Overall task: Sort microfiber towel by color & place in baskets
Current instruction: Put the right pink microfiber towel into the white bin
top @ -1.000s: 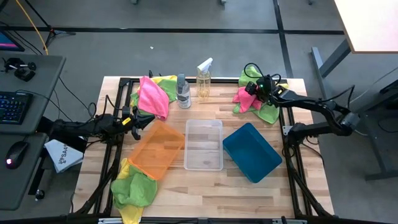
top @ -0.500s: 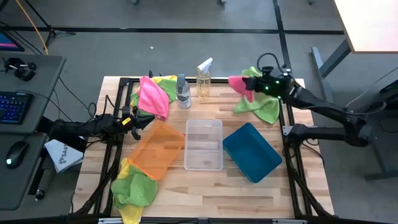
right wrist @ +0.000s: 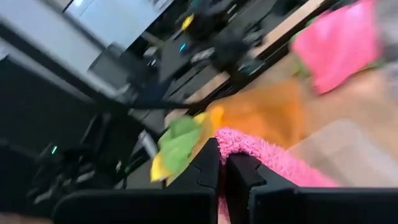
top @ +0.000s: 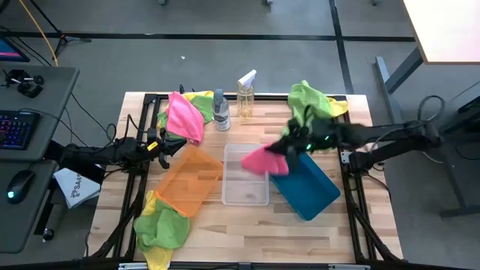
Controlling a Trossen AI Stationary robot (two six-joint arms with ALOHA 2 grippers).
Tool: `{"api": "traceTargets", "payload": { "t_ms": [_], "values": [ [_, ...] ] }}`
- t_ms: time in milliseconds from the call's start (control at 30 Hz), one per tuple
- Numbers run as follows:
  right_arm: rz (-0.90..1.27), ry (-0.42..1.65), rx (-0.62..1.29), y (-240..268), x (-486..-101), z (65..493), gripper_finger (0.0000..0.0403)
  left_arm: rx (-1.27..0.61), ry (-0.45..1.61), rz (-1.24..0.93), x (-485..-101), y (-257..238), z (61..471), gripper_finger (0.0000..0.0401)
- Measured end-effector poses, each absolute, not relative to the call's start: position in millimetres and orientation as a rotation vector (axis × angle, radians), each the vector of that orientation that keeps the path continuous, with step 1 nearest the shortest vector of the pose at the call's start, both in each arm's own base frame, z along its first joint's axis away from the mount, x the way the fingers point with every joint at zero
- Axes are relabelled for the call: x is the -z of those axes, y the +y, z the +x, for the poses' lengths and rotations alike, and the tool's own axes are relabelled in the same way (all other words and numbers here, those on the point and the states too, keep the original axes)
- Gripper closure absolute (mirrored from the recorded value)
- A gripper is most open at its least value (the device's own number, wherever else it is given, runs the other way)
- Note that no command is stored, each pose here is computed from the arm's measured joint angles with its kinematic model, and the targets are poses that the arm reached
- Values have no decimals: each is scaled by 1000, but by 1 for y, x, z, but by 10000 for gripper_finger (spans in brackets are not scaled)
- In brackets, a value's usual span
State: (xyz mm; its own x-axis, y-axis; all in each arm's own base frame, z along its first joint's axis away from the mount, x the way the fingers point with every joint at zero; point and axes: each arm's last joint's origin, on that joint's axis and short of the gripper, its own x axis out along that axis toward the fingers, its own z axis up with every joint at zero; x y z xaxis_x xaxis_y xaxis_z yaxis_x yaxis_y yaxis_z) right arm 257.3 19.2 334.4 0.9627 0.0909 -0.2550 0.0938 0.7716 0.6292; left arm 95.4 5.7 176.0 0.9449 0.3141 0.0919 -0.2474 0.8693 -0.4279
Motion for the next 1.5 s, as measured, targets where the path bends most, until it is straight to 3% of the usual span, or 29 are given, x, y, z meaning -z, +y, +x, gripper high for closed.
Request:
{"api": "traceTargets", "payload": {
  "t_ms": [367,633,867,1100,1367,1500],
  "values": [
    [692,358,-116,33,-286,316,402,-295,-161,-425,-176,6,95,400],
    [689,628,-12,32,-263,302,403,-295,-161,-425,-176,6,95,400],
    [679,724,73,26,-257,293,403,-295,-161,-425,-176,6,95,400],
    [665,628,53,20,-260,302,403,-295,-161,-425,-176,6,95,400],
    [656,638,56,19,-234,325,402,-295,-161,-425,-176,6,95,400],
    [645,648,34,18,-224,333,370,-295,-161,-425,-176,6,95,400]
  ]
}}
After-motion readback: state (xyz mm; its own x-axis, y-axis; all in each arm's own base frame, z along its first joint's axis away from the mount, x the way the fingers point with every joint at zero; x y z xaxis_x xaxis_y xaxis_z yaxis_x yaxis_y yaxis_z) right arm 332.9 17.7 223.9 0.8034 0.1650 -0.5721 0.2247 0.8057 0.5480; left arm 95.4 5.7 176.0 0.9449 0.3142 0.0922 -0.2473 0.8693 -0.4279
